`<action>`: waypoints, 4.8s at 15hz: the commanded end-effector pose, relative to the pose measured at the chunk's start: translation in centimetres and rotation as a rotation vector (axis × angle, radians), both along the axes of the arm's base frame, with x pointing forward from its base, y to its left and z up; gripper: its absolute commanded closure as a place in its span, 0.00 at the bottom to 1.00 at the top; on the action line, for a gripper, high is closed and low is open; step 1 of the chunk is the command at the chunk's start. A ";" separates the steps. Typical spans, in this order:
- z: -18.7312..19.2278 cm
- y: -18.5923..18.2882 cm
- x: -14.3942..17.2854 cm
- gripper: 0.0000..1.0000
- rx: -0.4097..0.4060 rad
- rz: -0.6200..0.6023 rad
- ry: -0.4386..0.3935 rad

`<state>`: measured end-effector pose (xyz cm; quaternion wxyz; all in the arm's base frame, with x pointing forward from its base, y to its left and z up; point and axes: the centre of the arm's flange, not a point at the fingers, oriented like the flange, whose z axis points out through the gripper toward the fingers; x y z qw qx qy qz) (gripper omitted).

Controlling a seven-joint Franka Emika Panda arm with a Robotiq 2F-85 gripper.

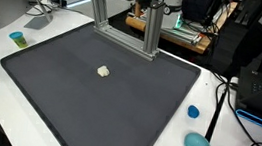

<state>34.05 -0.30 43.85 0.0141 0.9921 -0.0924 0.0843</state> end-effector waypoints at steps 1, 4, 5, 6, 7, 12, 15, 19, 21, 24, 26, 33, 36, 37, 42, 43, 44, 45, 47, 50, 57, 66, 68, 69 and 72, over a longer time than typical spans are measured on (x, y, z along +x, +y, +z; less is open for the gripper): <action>-0.4 -0.7 -1.8 0.11 0.034 0.000 0.015; -0.4 -0.5 -2.0 0.09 0.029 0.021 0.024; -0.4 -0.3 -2.0 0.07 0.026 0.034 0.017; -0.4 -0.2 -2.0 0.05 0.024 0.044 0.009; -0.3 -0.1 -2.0 0.01 0.007 0.040 -0.025; 0.8 0.2 -1.8 0.00 -0.025 0.032 -0.098; 0.6 0.5 -2.0 0.00 -0.055 0.003 -0.061; 1.4 0.6 -0.3 0.00 -0.041 0.007 -0.049; 1.4 0.6 -0.3 0.00 -0.043 0.004 -0.046; 0.9 0.5 -0.2 0.00 -0.053 0.006 -0.033; 0.3 0.4 -0.1 0.00 -0.050 0.005 -0.023; 0.2 0.7 0.0 0.00 -0.041 0.008 -0.010; 0.2 0.7 0.0 0.00 -0.041 0.008 -0.010; 0.2 0.7 0.0 0.00 -0.041 0.008 -0.010; 0.2 0.7 0.0 0.00 -0.041 0.008 -0.010; 0.2 0.7 0.0 0.00 -0.041 0.008 -0.010; 0.2 0.7 0.0 0.00 -0.041 0.008 -0.010; 0.2 0.7 0.0 0.00 -0.041 0.008 -0.010; 0.2 0.7 0.0 0.00 -0.041 0.008 -0.010; 0.1 0.8 0.0 0.00 -0.076 -0.014 -0.015; -0.2 1.4 -0.7 0.00 -0.092 0.034 -0.033; -0.7 0.6 -1.5 0.00 -0.019 0.099 -0.032; -0.7 0.9 -1.7 0.00 -0.018 0.119 -0.031; -0.7 1.1 -1.8 0.00 -0.026 0.122 -0.029; -0.9 1.3 -1.9 0.00 -0.091 0.095 -0.017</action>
